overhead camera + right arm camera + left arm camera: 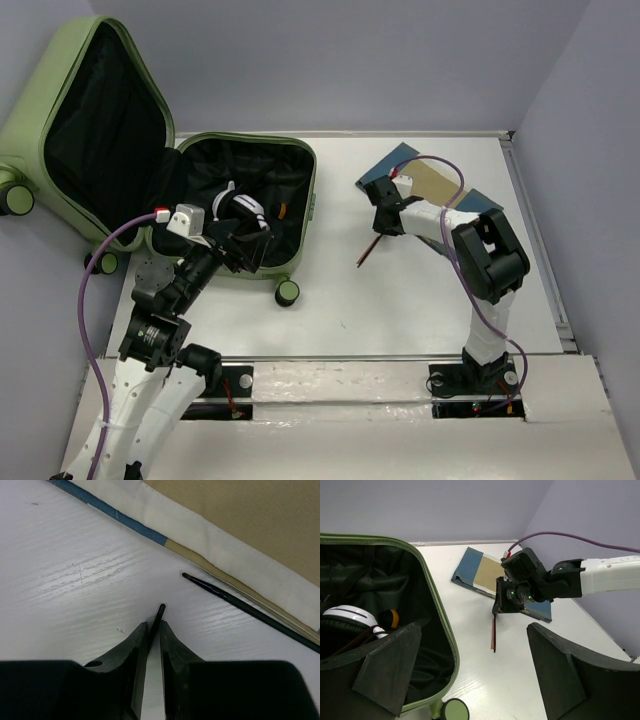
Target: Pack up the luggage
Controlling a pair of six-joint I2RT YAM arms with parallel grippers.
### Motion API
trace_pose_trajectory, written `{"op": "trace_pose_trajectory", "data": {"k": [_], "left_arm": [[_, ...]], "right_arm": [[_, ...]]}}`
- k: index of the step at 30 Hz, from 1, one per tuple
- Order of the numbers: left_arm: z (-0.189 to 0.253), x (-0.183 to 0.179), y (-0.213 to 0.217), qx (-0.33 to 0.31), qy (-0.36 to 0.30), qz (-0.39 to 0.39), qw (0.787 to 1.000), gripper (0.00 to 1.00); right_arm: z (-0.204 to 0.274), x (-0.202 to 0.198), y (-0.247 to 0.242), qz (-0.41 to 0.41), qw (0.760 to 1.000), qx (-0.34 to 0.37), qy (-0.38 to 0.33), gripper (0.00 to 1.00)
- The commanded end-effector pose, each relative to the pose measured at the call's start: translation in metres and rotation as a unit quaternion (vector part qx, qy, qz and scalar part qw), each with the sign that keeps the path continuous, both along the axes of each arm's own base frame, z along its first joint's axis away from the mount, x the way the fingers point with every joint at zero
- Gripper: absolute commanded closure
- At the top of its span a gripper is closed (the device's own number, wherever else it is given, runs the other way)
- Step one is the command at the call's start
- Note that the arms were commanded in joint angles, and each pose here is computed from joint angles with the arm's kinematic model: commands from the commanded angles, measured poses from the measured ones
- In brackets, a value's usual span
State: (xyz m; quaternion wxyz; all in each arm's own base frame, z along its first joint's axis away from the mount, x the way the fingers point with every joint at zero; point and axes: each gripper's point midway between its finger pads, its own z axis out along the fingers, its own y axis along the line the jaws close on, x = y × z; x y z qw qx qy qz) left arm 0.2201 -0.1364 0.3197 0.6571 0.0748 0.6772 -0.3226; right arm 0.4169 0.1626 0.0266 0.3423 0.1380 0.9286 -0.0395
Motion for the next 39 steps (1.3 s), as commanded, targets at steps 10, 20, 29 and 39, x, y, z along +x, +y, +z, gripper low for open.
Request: {"op": "trace_pose_trajectory", "data": {"k": [10, 20, 29, 39], "left_arm": [[0.026, -0.004, 0.000, -0.010, -0.038, -0.005, 0.999, 0.01], [0.027, -0.003, 0.000, -0.011, -0.037, -0.004, 0.999, 0.01], [0.028, -0.003, 0.001, -0.011, -0.039, -0.003, 0.999, 0.01], [0.029, -0.003, 0.005, -0.011, -0.041, 0.006, 0.999, 0.01]], "right_arm": [[-0.008, -0.031, -0.034, -0.023, 0.999, -0.040, 0.009, 0.93], [0.059, -0.046, -0.042, 0.004, 0.998, -0.015, -0.059, 0.93], [0.197, -0.025, 0.078, 0.159, 0.955, 0.163, -0.190, 0.93], [0.266, 0.039, 0.272, 0.297, 0.882, 0.293, -0.217, 0.48]]}}
